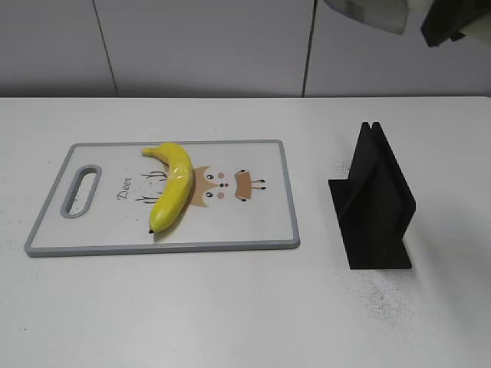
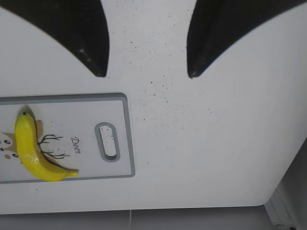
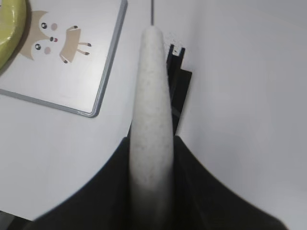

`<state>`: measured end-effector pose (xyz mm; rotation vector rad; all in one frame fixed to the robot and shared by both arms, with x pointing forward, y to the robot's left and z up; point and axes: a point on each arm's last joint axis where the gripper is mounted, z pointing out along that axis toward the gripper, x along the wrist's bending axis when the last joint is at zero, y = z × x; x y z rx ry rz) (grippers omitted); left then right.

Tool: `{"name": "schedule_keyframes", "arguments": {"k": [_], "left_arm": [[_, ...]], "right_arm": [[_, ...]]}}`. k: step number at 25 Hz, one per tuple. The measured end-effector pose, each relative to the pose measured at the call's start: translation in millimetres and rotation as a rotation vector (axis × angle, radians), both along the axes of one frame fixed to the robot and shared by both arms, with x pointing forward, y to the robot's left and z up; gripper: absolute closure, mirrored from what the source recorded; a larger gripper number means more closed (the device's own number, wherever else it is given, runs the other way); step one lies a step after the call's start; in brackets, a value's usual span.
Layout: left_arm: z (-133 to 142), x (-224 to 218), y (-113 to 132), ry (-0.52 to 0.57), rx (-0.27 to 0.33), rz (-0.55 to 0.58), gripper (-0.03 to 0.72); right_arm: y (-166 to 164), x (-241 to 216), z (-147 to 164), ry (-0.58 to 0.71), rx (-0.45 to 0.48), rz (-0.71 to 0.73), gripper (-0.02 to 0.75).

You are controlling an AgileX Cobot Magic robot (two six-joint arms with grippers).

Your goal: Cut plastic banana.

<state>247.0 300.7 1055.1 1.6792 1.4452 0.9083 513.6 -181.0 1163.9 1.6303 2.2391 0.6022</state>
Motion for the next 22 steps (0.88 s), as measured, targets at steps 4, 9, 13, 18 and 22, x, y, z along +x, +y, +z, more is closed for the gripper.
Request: {"name": "schedule_keyframes", "arguments": {"k": [4,9,13,18,22], "left_arm": [[16.9,26.4,-3.8,0.012,0.046,-0.043,0.199],[37.9,71.5,-12.9,0.046,0.093,-0.134,0.199],[52.2,116.1,-24.4,0.125,0.120,-0.251,0.199],[70.3,176.5,-37.8,0.209,0.124,-0.371,0.174],[83.4,221.2,-49.9,0.272,0.116,-0.491,0.134]], "right_arm": [[17.7,25.4,1.0,-0.017,-0.020,0.175,0.578],[42.5,53.3,-2.4,-0.031,0.000,0.397,0.578],[56.7,74.5,-12.1,-0.054,-0.026,0.547,0.578],[65.6,94.4,-35.6,-0.051,-0.106,0.696,0.578],[70.7,104.5,-56.7,-0.045,-0.173,0.848,0.578]]}}
